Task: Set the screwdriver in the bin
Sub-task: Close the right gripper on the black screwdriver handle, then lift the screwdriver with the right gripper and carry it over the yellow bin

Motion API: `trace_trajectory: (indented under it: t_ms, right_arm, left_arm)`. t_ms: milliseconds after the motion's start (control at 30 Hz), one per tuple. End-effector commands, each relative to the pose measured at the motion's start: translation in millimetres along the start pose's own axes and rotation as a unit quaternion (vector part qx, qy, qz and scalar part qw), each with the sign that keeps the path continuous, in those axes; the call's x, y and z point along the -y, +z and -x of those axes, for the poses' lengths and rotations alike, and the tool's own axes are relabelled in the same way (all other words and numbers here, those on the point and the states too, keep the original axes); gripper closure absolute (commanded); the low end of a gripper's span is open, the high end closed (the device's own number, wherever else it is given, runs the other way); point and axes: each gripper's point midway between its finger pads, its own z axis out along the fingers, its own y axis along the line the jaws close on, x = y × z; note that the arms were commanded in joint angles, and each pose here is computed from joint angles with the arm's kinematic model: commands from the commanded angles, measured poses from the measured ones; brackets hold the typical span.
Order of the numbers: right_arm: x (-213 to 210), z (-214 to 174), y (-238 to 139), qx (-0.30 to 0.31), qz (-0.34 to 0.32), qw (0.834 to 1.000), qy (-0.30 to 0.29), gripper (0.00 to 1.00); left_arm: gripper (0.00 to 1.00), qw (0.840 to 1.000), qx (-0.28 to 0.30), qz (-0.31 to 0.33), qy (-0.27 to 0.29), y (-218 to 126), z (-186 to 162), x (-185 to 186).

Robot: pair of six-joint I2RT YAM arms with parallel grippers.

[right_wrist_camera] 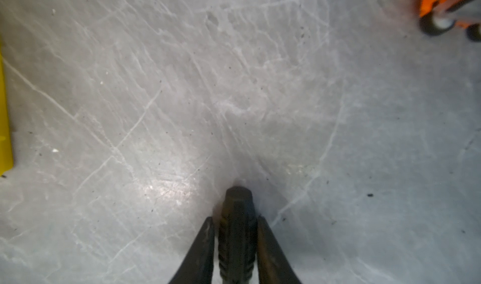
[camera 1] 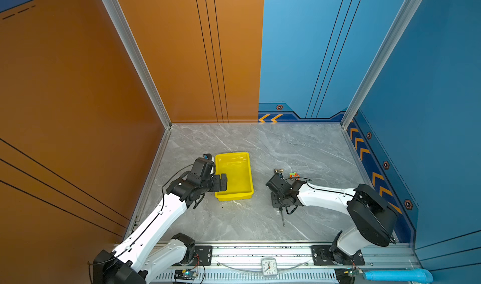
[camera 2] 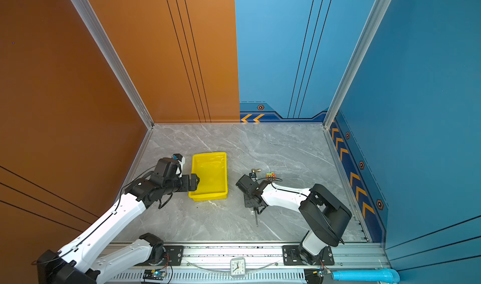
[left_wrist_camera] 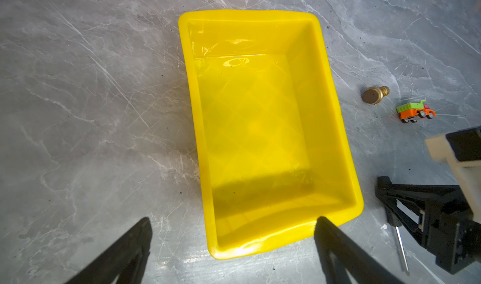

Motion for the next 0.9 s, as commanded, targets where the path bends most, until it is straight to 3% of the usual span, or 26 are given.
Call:
trace_trajectory:
  t_ms: [0, 333, 867]
  right_arm:
    - [3.3, -10.3, 6.2, -0.012, -0.005, 1.000, 0.001, 0.77]
    - [-2.2, 8.5, -19.3, 0.030, 0.019, 0.999, 0.022, 0.99]
    - [-45.7, 105.3, -141.9, 0.155, 0.073, 0.985, 0.017, 1.00]
  left_arm:
    - [0.02, 1.000, -0.012, 0.005, -0.008, 0.7, -8.2, -6.5]
    - [0.02, 1.000, -0.006, 0.015, -0.006, -0.1, -3.0, -17.6]
    - [0.02, 0.999, 0.011, 0.017, -0.035, 2.6, 10.1, -29.7]
